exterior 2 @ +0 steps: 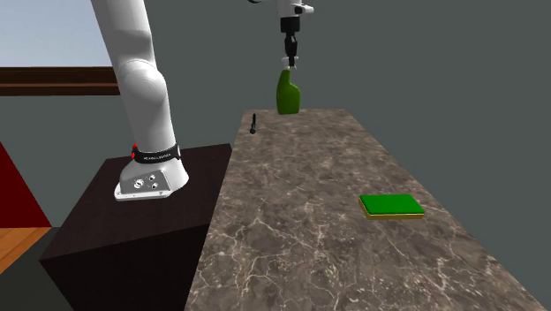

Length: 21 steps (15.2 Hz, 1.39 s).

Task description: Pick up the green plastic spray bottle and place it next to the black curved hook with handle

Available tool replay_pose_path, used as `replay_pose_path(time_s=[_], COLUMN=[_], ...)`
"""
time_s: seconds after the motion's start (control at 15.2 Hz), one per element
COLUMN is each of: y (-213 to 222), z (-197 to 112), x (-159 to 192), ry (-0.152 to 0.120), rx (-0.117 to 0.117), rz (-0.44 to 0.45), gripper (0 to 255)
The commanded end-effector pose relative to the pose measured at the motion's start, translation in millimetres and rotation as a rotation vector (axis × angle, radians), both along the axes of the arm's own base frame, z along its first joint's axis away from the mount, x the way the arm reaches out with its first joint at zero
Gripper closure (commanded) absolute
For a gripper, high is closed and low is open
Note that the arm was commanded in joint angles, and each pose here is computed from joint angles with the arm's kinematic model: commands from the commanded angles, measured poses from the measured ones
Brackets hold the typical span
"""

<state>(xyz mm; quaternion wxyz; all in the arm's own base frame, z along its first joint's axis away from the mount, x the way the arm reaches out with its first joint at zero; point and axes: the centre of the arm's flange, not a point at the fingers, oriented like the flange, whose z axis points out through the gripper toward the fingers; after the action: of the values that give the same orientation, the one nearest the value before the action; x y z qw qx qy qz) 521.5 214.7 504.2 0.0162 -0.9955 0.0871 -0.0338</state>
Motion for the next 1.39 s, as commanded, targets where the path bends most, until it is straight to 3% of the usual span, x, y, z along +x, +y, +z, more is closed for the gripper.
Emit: replay_pose_path(time_s=[0.0,0.66,1.12,1.19,1.32], y=[0,0,0,0,0], z=[-10,-62,-62,-62,-62], x=[0,0,0,0,0], ry=[-0.001,-0.001,-0.001,-0.001,-0.001], rx=[0.000,0.000,0.000,0.000,0.000], rz=[0.000,0.000,0.000,0.000,0.000], gripper=[255,255,255,0,0])
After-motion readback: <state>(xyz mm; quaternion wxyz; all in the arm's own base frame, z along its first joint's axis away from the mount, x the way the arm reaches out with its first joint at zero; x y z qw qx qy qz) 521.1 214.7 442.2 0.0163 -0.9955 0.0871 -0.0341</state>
